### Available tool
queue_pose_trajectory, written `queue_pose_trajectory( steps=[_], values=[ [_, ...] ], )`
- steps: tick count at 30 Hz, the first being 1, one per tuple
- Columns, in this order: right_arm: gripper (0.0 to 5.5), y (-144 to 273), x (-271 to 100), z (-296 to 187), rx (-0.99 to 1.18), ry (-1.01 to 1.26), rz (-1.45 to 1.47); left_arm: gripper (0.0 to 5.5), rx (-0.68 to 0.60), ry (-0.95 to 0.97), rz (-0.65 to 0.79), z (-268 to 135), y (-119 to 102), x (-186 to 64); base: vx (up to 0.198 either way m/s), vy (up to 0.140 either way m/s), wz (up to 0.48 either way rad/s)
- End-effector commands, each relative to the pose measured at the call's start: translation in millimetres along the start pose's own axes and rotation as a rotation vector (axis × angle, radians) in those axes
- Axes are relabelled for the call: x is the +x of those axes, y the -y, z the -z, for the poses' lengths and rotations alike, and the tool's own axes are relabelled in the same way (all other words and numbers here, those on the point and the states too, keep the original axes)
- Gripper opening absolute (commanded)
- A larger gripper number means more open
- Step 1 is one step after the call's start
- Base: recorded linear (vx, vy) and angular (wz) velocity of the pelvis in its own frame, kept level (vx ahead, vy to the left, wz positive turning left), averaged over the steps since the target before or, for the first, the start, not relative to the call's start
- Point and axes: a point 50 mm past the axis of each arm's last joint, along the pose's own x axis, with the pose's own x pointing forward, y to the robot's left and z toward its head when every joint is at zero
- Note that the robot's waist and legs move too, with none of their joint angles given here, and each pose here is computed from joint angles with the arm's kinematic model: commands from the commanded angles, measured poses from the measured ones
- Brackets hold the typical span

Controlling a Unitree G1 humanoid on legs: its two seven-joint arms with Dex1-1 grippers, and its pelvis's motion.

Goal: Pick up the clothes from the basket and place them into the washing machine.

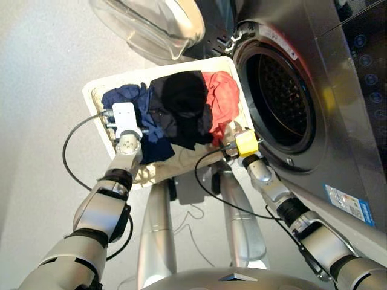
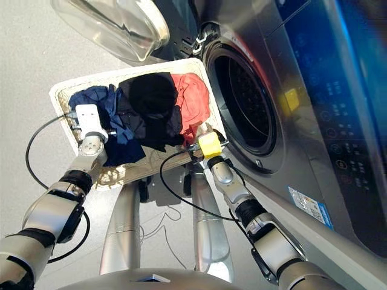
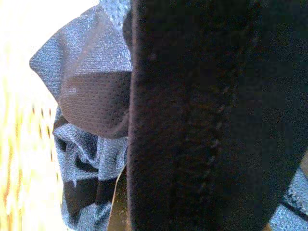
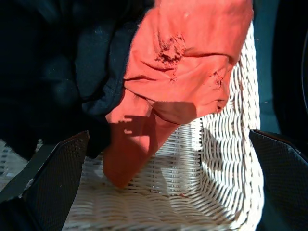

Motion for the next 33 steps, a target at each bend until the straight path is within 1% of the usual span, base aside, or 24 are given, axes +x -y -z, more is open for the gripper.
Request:
queue_pose_trajectory(
  steps=[1, 3, 4, 5, 7, 8, 10, 11, 12, 14, 17, 21, 26, 28, 33],
  values=[
    [5.5, 7.7, -2.0, -5.5, -0.13, 0.054, -0.02, 0.0, -0.103, 0.049, 0.081, 5.4, 18.7, -12.3, 0.038, -0.055, 0.038],
    [5.5, 8.4, -6.4, 1.1, -0.2, 0.034, -0.039, 0.0, -0.16, 0.099, 0.141, 0.4, 27.1, -19.8, 0.016, -0.033, 0.03],
    [5.5, 7.9, -8.8, 1.7, -0.275, 0.041, -0.069, 0.0, -0.217, 0.168, 0.197, -10.1, 32.7, -27.3, 0.0, 0.0, 0.0],
    [5.5, 7.8, -8.9, 1.9, -0.275, 0.041, -0.069, 0.0, -0.217, 0.167, 0.197, -9.9, 32.7, -27.5, 0.0, 0.0, 0.0],
    [5.5, 5.7, -9.4, 1.2, -0.412, 0.059, -0.119, 0.0, -0.262, 0.234, 0.281, -21.9, 42.9, -36.9, -0.068, -0.037, 0.177],
    [5.5, 5.7, -9.5, 1.2, -0.412, 0.059, -0.119, 0.0, -0.262, 0.234, 0.281, -21.8, 42.9, -37.0, -0.07, -0.039, 0.118],
    [5.5, 2.2, -8.8, -12.8, -0.618, 0.148, -0.204, 0.0, -0.312, 0.293, 0.375, -35.6, 51.5, -46.8, 0.0, 0.0, 0.0],
    [5.5, 0.8, -7.5, -17.9, -0.663, 0.176, -0.222, 0.0, -0.335, 0.297, 0.4, -37.8, 54.9, -49.3, 0.0, 0.0, 0.0],
    [5.5, 0.8, -7.5, -17.9, -0.663, 0.176, -0.222, 0.0, -0.335, 0.296, 0.4, -37.8, 54.9, -49.3, 0.0, 0.0, 0.0],
    [5.5, -3.5, -4.2, -30.0, -0.756, 0.241, -0.25, 0.0, -0.384, 0.329, 0.459, -48.6, 63.2, -55.2, 0.0, 0.0, 0.0],
    [5.5, -14.1, -2.2, -48.8, -0.831, 0.346, -0.284, 0.0, -0.459, 0.346, 0.516, -57.3, 72.3, -63.4, 0.0, 0.0, 0.0],
    [5.5, -20.1, -0.8, -75.7, -0.961, 0.489, -0.288, 0.0, -0.535, 0.342, 0.585, -63.9, 83.6, -72.2, 0.0, 0.0, 0.0],
    [5.5, -27.9, 3.5, -94.5, -1.098, 0.614, -0.257, 0.0, -0.611, 0.299, 0.692, -66.6, 103.7, -84.2, 0.0, 0.0, 0.0],
    [5.5, -28.3, 7.9, -100.2, -1.138, 0.631, -0.236, 0.0, -0.638, 0.284, 0.738, -67.9, 110.1, -89.7, 0.0, 0.0, 0.0],
    [5.5, -32.1, 16.2, -106.8, -1.176, 0.645, -0.225, 0.0, -0.658, 0.231, 0.863, -67.3, 127.6, -103.3, 0.0, 0.0, 0.0]
  ],
)
